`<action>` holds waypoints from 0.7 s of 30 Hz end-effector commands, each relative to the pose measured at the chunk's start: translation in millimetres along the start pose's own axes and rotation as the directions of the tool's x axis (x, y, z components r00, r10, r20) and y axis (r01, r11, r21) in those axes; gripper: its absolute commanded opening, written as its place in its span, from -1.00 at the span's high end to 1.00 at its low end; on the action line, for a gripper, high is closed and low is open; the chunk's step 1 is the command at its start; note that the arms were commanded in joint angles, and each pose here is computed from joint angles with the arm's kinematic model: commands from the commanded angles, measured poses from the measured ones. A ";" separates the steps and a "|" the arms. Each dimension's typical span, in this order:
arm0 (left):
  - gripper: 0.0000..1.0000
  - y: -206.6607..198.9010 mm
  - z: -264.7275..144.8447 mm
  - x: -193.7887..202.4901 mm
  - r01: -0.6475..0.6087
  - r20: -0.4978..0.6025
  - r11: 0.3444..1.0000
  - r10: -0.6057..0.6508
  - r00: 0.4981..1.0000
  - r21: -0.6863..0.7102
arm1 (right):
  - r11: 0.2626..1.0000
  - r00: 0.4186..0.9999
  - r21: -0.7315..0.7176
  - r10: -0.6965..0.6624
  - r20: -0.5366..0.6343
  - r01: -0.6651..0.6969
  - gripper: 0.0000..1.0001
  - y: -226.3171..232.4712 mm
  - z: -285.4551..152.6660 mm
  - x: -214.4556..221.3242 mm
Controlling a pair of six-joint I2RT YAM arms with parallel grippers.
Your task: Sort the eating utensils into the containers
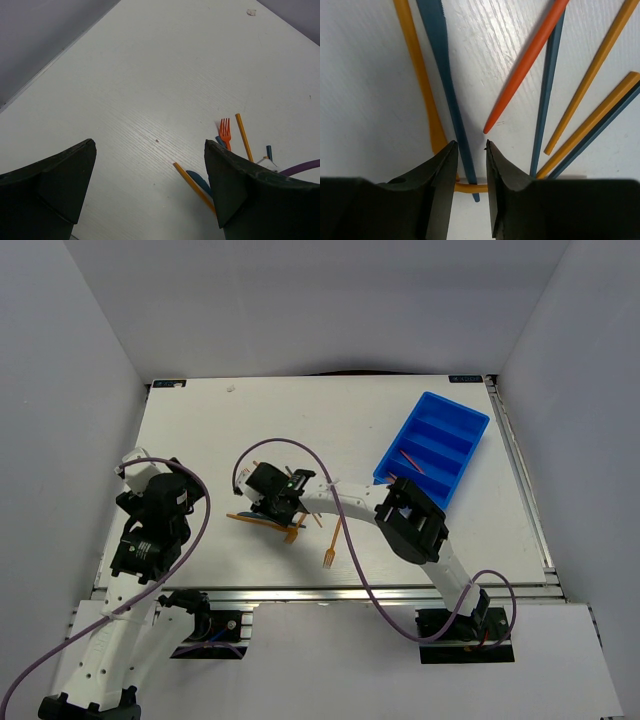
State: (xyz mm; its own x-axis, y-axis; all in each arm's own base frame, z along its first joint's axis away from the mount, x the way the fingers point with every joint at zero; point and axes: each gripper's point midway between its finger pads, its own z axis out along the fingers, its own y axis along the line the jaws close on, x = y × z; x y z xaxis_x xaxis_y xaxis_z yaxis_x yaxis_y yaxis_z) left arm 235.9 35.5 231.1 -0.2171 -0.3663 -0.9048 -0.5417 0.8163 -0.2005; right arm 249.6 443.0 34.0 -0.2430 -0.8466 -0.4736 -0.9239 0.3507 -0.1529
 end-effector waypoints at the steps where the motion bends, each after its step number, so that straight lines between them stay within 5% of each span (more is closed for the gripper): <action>1: -0.96 -2.5 -2.4 -8.0 0.012 0.016 1.000 -0.013 1.000 0.013 | 1.000 1.000 -0.028 -0.012 -0.012 0.011 0.30 -0.3 -1.9 7.1; 11: -0.96 -2.5 -3.0 -8.4 0.014 0.017 1.000 -0.015 1.000 0.016 | 0.996 0.997 -0.088 -0.022 -0.079 0.015 0.37 6.7 15.3 33.2; 21: -0.96 -2.0 -3.2 -8.4 0.015 0.019 1.000 -0.016 1.000 0.015 | 0.997 0.998 -0.079 -0.013 -0.066 0.008 0.99 4.3 16.6 24.7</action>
State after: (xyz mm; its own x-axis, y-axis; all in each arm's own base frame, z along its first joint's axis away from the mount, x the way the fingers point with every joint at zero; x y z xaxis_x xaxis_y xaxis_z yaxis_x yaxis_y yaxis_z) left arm 235.9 35.2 231.2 -0.2172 -0.3669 -0.9045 -0.5402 0.8170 -0.2017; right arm 247.6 435.1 21.8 -0.2415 -0.8572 -0.4549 -0.9424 0.3190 -0.1008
